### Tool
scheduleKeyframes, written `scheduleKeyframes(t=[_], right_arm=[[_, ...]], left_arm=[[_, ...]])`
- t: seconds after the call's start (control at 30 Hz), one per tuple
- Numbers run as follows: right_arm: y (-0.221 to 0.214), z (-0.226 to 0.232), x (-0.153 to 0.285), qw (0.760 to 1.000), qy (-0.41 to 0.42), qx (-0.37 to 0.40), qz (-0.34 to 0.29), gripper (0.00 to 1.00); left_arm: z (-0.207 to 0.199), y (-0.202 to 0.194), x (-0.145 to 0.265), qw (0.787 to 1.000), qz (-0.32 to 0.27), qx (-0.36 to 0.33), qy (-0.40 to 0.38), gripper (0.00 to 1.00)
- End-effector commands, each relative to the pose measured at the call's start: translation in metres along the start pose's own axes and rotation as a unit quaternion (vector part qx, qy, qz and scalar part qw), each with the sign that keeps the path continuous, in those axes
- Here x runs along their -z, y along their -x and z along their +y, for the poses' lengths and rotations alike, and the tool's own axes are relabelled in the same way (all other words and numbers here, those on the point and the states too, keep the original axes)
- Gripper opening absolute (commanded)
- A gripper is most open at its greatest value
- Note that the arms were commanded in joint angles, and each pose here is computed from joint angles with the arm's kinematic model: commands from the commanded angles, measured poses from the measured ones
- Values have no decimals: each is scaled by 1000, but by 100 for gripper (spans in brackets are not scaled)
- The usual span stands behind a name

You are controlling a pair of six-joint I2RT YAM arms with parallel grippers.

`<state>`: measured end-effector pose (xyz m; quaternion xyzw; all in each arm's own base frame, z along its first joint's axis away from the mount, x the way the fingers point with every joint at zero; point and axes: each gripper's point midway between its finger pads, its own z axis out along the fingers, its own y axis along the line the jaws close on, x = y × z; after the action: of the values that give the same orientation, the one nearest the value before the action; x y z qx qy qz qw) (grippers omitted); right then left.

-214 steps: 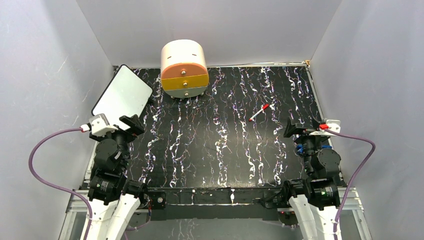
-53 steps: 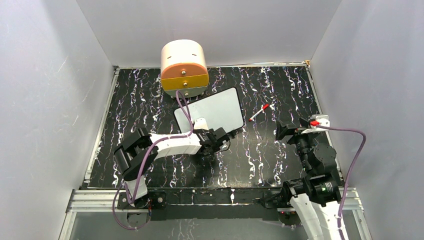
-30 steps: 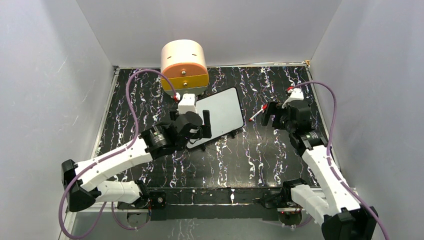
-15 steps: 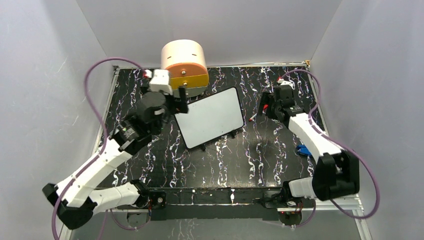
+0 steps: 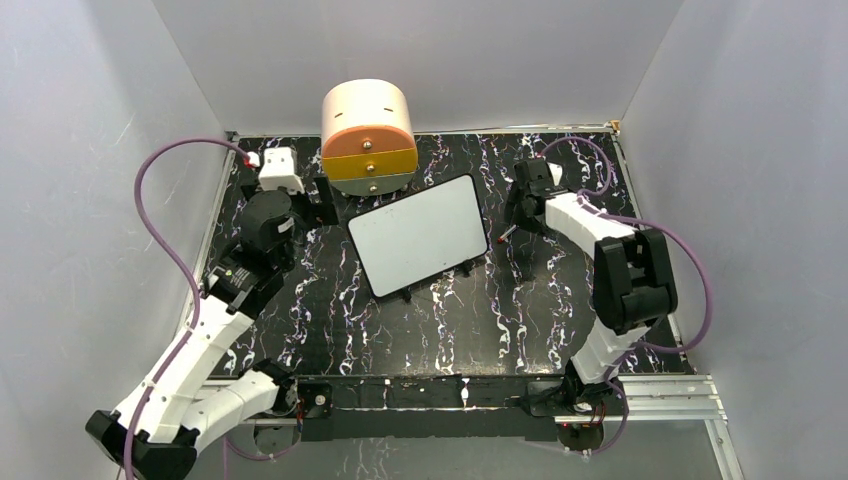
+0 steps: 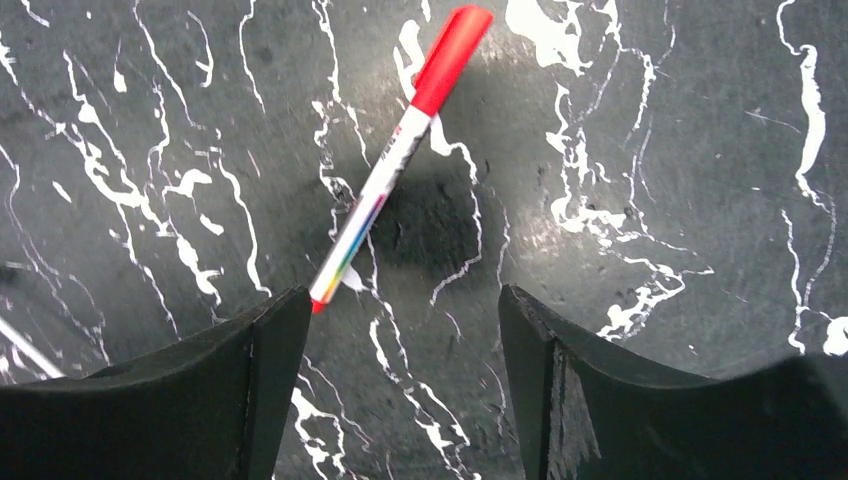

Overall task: Write a sentence on the whiteboard
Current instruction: Pick up the whiteboard marker at the center of the board.

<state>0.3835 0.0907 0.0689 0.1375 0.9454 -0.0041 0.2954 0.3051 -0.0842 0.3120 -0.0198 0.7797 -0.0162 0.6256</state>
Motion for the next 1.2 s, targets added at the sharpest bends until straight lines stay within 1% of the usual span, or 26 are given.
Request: scheduleKeyframes(t=[0.0,0.13,0.43,0.63,0.77,0.93,1.07,1.17], right_arm=[[24,10,-3,999,-18,-28,-21,75],[20,16,-15,999,-21,-32,-6,69],[10,22,-36,999,-39,-25,22,56],[-7,17,-49,997,-56,-14,50,50],[-18,6,-49,995,-74,0,63,40],[-32,-7,-40,995,-74,17,65,24],[-44,-17,-30,995,-74,23,66,16],[-48,-21,-17,996,-64,22,56,4]], left_arm=[[14,21,3,999,-41,36,0,94],[21,21,1,998,-43,50,-14,93],[16,15,2,997,-39,47,-40,94],[11,14,3,996,-40,46,-57,93],[4,11,3,995,-43,46,-77,93],[-11,8,4,991,-37,42,-117,93],[-23,5,5,987,-31,49,-149,93],[-31,2,5,984,-24,53,-169,94]])
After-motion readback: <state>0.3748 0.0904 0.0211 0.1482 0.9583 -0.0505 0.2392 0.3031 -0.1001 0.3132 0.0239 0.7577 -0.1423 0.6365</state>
